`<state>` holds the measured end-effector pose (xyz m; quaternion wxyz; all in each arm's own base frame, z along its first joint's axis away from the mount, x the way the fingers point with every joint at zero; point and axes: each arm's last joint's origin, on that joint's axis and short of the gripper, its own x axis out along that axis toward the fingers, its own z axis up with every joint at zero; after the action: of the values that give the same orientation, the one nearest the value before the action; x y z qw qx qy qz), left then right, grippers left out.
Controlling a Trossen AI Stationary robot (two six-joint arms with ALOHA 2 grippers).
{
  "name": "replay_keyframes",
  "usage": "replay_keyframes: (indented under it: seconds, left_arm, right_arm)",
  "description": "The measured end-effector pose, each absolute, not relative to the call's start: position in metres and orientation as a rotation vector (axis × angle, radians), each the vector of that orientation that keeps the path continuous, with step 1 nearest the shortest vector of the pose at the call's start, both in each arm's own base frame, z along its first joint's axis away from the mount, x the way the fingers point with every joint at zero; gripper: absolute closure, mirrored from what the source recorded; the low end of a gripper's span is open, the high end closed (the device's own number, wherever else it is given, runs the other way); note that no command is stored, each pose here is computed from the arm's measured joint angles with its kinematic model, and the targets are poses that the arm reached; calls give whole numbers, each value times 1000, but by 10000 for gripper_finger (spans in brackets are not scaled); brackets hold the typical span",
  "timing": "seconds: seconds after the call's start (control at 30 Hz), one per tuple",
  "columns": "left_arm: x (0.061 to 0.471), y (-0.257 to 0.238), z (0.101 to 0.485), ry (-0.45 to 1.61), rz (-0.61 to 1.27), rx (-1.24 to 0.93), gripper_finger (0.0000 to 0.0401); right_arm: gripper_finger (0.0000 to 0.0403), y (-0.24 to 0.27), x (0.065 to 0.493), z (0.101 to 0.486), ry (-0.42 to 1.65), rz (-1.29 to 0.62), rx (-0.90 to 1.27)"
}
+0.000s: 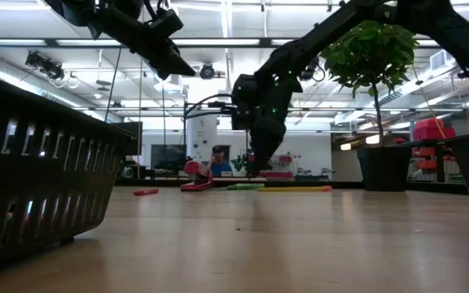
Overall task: Sort crayons/erasers/pens/pencils in bins
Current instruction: Put the yellow pencil into the right black bin
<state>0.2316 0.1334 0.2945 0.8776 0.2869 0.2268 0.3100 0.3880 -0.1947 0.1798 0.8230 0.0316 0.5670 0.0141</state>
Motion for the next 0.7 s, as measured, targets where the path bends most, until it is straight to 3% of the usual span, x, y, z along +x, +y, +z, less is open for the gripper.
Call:
replay_keyframes:
  seconds: [0.4, 0.7]
  left_arm:
    - [231, 134, 294, 486, 658, 598, 381]
    - [231, 134, 294, 484, 659, 598, 375]
  right_arm:
    - [302, -225, 368, 167, 1163, -74, 261]
    - [302, -222, 357, 149, 1278, -184, 206]
